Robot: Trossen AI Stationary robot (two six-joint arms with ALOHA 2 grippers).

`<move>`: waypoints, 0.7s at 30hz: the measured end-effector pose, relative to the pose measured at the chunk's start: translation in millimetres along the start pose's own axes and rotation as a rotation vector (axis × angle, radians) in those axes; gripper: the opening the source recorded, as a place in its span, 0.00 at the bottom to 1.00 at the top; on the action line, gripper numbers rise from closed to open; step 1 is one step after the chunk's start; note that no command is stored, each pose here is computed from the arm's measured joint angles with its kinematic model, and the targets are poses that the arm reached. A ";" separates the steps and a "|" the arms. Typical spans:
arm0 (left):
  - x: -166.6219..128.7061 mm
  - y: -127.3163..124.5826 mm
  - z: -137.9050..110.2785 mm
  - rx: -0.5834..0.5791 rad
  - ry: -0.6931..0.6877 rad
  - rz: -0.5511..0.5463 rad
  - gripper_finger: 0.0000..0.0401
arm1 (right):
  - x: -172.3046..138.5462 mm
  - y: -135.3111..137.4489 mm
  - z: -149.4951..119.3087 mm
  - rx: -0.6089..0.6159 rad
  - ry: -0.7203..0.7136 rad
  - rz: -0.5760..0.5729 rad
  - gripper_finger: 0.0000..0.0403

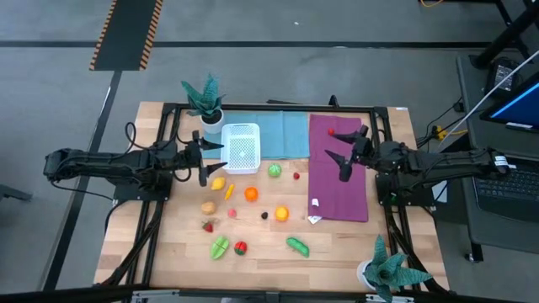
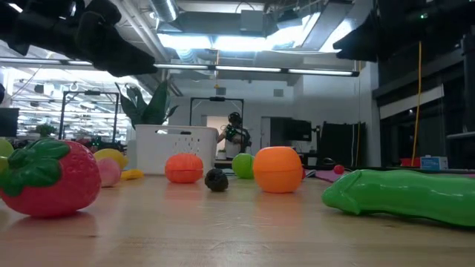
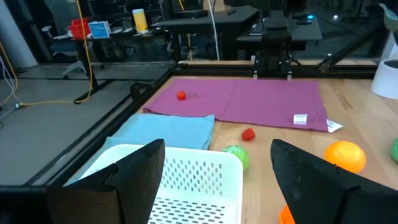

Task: Pick and placing Produce into tupperware
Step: Put the red cherry into the white basket

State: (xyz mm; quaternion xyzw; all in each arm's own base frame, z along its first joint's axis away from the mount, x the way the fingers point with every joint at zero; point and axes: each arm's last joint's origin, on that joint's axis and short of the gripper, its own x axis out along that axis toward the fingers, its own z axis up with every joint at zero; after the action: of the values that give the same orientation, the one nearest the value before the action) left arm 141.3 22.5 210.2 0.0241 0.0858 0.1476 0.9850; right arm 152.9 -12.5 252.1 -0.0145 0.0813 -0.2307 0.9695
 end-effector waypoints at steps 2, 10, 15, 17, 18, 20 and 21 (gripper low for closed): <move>0.3 -0.1 -0.5 -0.008 0.005 0.000 0.71 | -0.1 -0.1 -4.7 0.020 0.045 0.000 0.71; 4.9 -1.1 -5.0 0.000 0.047 -0.002 0.71 | 2.6 0.1 -24.9 0.134 0.225 -0.064 0.71; 5.0 -1.1 -4.9 -0.001 0.047 -0.002 0.71 | 5.1 -0.8 -35.2 0.112 0.304 -0.154 0.71; 5.0 -1.1 -4.8 -0.001 0.046 -0.002 0.71 | 6.0 -1.6 -38.9 0.098 0.327 -0.203 0.71; 5.0 -1.1 -4.8 -0.001 0.045 -0.002 0.71 | 7.0 -2.1 -40.0 0.107 0.331 -0.224 0.71; 5.0 -1.1 -4.8 -0.001 0.046 -0.002 0.71 | 8.9 -4.6 -41.1 0.148 0.352 -0.259 0.71; 5.0 -1.1 -4.8 -0.001 0.045 -0.002 0.71 | 10.2 -6.2 -40.3 0.175 0.367 -0.281 0.71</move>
State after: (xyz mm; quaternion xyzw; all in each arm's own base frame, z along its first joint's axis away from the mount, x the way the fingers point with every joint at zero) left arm 145.5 23.0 204.6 0.0201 0.1081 0.1470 0.9830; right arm 152.5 -22.2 211.2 0.1006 0.2329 -0.3680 0.8945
